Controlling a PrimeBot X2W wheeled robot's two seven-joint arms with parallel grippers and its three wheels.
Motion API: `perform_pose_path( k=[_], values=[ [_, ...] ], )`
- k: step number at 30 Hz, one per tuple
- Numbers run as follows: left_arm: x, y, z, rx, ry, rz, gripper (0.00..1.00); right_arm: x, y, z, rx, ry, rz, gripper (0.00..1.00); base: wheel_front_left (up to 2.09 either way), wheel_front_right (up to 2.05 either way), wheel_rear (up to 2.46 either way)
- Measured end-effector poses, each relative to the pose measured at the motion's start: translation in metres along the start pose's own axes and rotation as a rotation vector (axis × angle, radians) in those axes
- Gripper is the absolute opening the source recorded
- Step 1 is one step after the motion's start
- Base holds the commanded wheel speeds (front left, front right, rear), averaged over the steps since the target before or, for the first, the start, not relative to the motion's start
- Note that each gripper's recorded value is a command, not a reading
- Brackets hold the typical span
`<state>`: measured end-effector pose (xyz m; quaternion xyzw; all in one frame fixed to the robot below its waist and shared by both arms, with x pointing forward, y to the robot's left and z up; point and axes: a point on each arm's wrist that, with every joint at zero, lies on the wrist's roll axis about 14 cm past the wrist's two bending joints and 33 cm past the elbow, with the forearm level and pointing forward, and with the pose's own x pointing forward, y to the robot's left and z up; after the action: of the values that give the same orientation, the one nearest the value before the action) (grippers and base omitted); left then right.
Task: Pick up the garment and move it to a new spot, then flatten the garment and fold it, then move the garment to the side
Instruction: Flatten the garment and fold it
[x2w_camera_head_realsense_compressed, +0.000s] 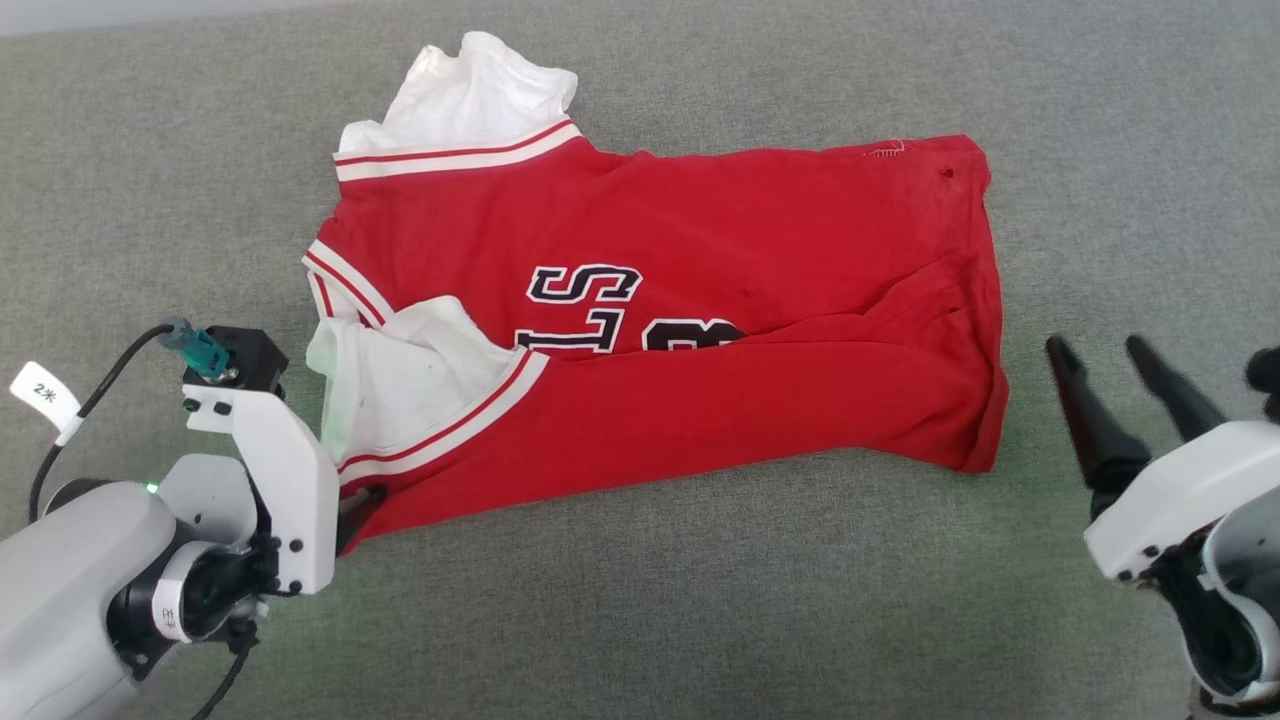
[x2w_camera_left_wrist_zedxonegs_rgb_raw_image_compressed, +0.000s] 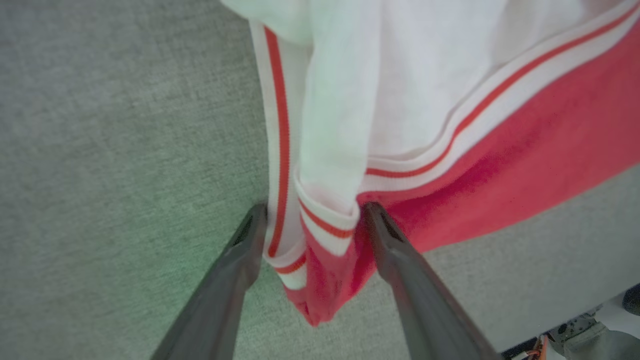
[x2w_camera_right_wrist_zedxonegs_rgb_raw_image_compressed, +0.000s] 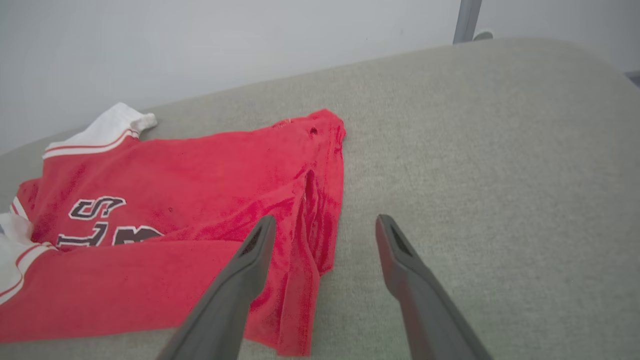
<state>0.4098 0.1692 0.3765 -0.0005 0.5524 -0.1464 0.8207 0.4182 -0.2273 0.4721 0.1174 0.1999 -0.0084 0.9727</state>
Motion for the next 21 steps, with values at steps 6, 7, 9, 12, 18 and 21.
perform_pose_path(
  k=[6, 7, 9, 12, 18, 21],
  values=[
    [0.015, 0.000, -0.003, 0.003, 0.011, -0.022, 0.00, 0.003, 0.002, -0.038, 0.015, 0.193, 0.015, 1.00, 0.00, 0.00, 0.00],
    [0.017, 0.001, -0.003, -0.001, 0.013, -0.024, 0.00, 0.005, 0.003, -0.040, 0.016, 0.212, 0.019, 1.00, 0.00, 0.00, 0.00],
    [0.020, 0.001, -0.002, -0.003, 0.008, -0.033, 0.00, 0.009, 0.004, -0.046, 0.027, 0.257, 0.025, 1.00, 0.00, 0.00, 0.00],
    [0.023, -0.001, -0.002, -0.002, 0.006, -0.048, 0.00, 0.016, 0.009, -0.056, 0.024, 0.328, 0.042, 1.00, 0.00, 0.00, 0.00],
    [0.025, 0.000, -0.002, -0.011, 0.004, -0.058, 0.00, 0.030, 0.016, -0.084, 0.005, 0.489, 0.062, 1.00, 0.00, 0.00, 0.00],
    [0.026, 0.001, -0.002, -0.016, 0.000, -0.064, 0.00, 0.038, 0.020, -0.093, -0.003, 0.548, 0.072, 1.00, 0.00, 0.00, 0.00]
  ],
)
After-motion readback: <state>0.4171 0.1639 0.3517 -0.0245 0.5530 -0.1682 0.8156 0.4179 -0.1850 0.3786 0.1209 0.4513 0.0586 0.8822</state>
